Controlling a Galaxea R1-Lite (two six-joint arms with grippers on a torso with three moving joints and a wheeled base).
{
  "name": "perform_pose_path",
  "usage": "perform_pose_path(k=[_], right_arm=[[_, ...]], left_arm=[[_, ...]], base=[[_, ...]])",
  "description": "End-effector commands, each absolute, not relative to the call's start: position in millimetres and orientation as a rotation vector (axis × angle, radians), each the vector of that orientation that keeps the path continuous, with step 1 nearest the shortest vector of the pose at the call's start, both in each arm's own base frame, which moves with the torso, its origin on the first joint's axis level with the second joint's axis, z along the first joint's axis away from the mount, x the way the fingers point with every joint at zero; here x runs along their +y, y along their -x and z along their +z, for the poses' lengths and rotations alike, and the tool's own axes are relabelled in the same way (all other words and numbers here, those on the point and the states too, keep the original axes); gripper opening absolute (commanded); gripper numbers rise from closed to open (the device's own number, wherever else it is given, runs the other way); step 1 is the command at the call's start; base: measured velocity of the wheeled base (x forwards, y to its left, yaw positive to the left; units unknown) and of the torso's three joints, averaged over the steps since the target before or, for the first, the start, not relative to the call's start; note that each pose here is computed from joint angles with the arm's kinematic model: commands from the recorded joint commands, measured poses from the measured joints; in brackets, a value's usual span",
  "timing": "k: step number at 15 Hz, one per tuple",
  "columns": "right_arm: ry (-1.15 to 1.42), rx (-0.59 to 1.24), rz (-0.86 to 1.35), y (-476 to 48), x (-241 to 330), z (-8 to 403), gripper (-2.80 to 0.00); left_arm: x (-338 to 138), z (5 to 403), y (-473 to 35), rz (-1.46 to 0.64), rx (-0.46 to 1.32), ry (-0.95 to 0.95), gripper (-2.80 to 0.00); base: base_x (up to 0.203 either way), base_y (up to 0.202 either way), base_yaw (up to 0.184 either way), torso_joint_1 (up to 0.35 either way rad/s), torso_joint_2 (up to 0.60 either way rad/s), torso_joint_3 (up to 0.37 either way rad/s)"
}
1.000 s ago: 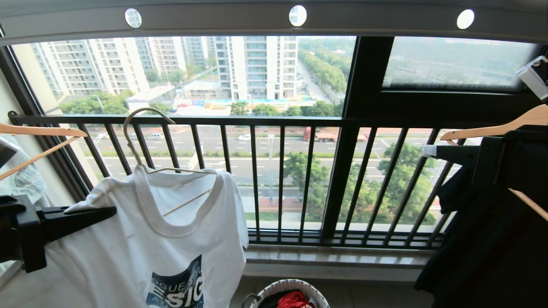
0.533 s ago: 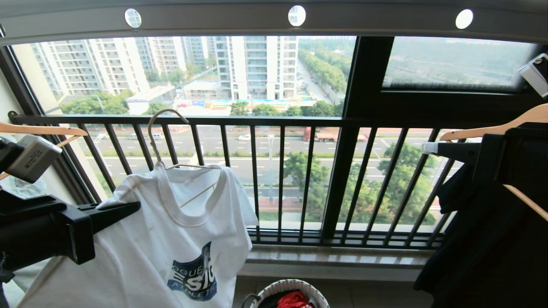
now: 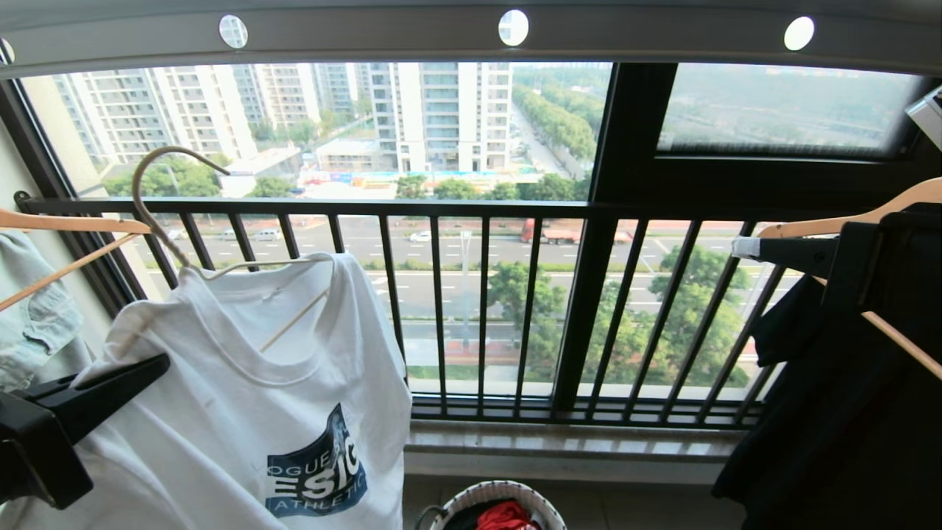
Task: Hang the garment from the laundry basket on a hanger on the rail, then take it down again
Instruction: Hang the clothes rack on the clothesline
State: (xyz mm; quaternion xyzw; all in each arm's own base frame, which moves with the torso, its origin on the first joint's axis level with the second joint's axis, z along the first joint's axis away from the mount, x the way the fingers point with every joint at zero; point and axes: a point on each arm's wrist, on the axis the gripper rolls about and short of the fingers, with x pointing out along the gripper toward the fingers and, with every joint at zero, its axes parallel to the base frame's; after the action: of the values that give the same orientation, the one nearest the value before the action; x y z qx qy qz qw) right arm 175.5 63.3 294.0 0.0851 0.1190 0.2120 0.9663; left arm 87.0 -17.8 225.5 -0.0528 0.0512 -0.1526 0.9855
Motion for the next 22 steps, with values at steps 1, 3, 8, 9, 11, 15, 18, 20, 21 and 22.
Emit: perform_pose_path(k=[1,3,8,9,11,15,18,20,21,22], right_arm=[[-0.173,0.240,0.431,-175,63,294,-2.80],[-0.173,0.239,0.432,-175,64,294,-2.80],[-0.173,0.238,0.429,-175,63,295,-2.80],[-0.173,0.240,0.429,-176,63,294,-2.80],[-0.173,0.244,0.428,-177,64,294,-2.80],[-0.173,0.244,0.428,-177,64,294,-2.80],[-0.172,0.247,0.428,-178,64,293,-2.80],[-0.172,0.250,0.424,-179,64,292,-2.80],[-0.172,0.251,0.423,-179,64,292,-2.80],[-0.172,0.252,0.422,-180,64,292,-2.80]], left_arm=[[-12,225,-63,-0.225,0.019,0.119,-2.80],[-9,222,-56,-0.162,-0.002,0.134,-2.80],[-8,227,-51,-0.140,-0.044,0.136,-2.80],[-7,229,-50,-0.118,-0.056,0.136,-2.80],[-5,234,-49,-0.034,-0.079,0.141,-2.80],[-4,242,-49,0.007,-0.105,0.144,-2.80],[-5,246,-63,0.064,-0.071,0.138,-2.80],[-4,254,-70,0.121,-0.078,0.142,-2.80],[-4,257,-70,0.129,-0.085,0.143,-2.80],[-4,258,-70,0.134,-0.087,0.144,-2.80]], base=[[0.000,0.000,0.000,0.000,0.00,0.000],[0.000,0.000,0.000,0.000,0.00,0.000],[0.000,0.000,0.000,0.000,0.00,0.000],[0.000,0.000,0.000,0.000,0.00,0.000],[0.000,0.000,0.000,0.000,0.00,0.000],[0.000,0.000,0.000,0.000,0.00,0.000],[0.000,0.000,0.000,0.000,0.00,0.000],[0.000,0.000,0.000,0.000,0.00,0.000],[0.000,0.000,0.000,0.000,0.00,0.000],[0.000,0.000,0.000,0.000,0.00,0.000]])
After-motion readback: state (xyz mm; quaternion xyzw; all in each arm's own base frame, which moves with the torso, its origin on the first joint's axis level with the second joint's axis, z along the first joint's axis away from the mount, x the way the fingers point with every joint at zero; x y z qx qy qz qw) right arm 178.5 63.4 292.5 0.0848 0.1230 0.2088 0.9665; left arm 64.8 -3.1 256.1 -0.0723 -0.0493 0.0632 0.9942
